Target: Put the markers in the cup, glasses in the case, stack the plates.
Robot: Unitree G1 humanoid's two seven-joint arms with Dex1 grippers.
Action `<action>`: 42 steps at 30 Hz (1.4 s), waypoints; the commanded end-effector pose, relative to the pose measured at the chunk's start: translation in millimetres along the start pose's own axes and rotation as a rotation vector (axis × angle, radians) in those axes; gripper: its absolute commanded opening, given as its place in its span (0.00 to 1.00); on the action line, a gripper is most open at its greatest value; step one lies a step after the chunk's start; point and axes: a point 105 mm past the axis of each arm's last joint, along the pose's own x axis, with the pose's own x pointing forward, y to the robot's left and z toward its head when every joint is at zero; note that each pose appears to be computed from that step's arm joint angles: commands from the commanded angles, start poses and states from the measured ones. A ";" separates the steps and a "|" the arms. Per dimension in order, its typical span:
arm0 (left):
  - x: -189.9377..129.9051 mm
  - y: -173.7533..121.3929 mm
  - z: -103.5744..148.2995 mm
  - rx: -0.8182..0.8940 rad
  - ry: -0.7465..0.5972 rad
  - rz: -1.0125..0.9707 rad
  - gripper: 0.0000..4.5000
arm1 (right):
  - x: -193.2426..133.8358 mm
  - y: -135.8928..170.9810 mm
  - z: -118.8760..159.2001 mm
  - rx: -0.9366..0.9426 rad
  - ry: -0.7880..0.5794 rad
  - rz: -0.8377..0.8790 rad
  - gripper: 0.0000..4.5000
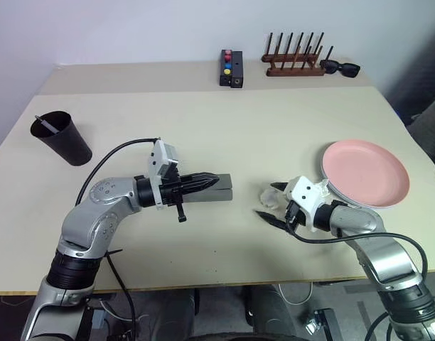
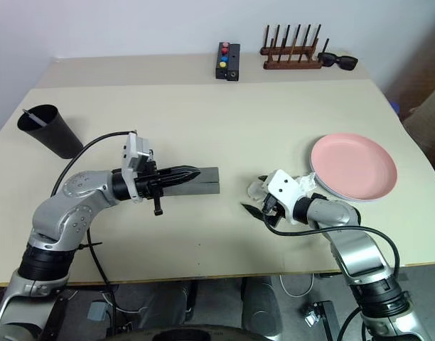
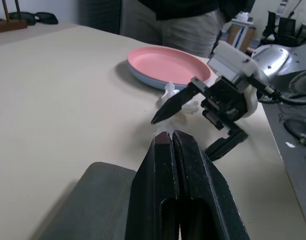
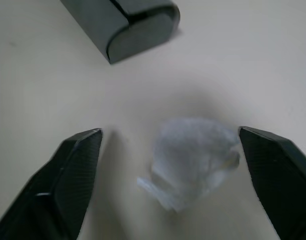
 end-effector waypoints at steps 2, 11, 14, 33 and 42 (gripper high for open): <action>-8.4 -0.1 3.5 0.032 -0.026 0.009 0.00 | -4.7 -9.0 8.2 -0.045 -0.020 -0.036 0.47; -8.0 4.2 -5.6 0.033 -0.027 0.024 0.00 | -35.3 -50.7 43.7 -0.113 -0.120 -0.209 0.01; -5.0 2.1 -9.0 0.027 -0.030 0.017 0.00 | -58.2 -90.3 41.5 -0.141 -0.072 -0.382 0.01; 16.4 -8.6 3.2 0.082 -0.088 -0.017 0.00 | -114.0 -144.2 -29.9 -0.125 0.194 -0.670 0.91; 15.7 -4.4 5.5 0.092 -0.094 0.002 0.00 | -75.6 -70.7 -11.2 -0.081 0.054 -0.269 0.91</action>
